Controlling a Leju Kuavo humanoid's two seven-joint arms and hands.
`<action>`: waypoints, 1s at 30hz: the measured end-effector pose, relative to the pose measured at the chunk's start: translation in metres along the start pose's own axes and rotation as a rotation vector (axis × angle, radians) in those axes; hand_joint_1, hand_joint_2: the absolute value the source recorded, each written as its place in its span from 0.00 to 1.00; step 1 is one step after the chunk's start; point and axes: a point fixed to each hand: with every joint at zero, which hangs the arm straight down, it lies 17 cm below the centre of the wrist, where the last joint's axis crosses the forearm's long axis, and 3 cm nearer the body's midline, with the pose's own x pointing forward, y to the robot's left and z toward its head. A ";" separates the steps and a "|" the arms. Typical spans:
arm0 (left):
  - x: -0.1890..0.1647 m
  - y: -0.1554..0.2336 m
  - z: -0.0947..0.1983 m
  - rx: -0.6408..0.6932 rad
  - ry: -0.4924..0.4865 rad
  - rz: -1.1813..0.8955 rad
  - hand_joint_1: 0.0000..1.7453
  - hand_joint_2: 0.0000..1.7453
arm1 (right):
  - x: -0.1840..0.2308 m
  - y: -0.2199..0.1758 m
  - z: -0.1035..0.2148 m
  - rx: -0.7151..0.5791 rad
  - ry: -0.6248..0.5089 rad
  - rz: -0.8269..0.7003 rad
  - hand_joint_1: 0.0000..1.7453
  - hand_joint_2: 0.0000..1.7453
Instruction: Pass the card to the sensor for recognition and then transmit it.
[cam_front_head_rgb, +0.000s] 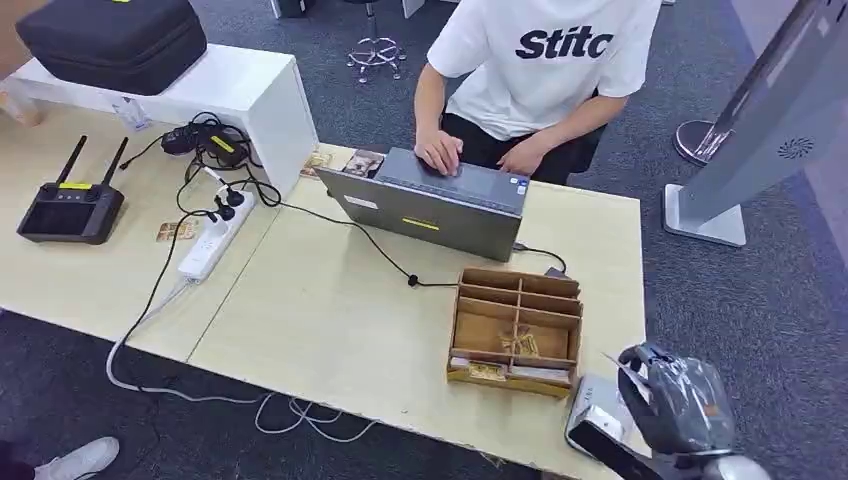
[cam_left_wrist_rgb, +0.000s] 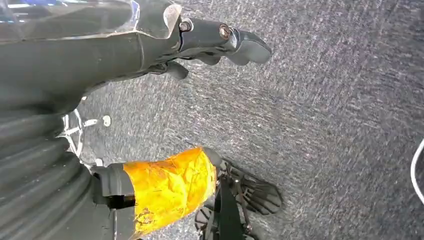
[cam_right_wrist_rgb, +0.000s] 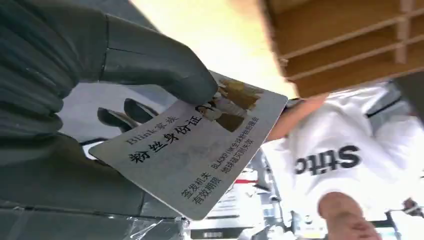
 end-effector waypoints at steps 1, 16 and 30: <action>0.002 0.000 0.000 -0.005 -0.004 -0.011 0.00 1.00 | 0.008 0.008 -0.016 0.024 -0.017 -0.027 1.00 1.00; 0.024 -0.002 -0.005 -0.040 -0.040 -0.152 0.00 1.00 | 0.089 0.008 -0.190 0.060 -0.015 -0.137 1.00 1.00; 0.022 -0.007 -0.004 -0.061 -0.036 -0.199 0.00 1.00 | 0.078 -0.015 -0.219 -0.017 0.089 -0.105 1.00 1.00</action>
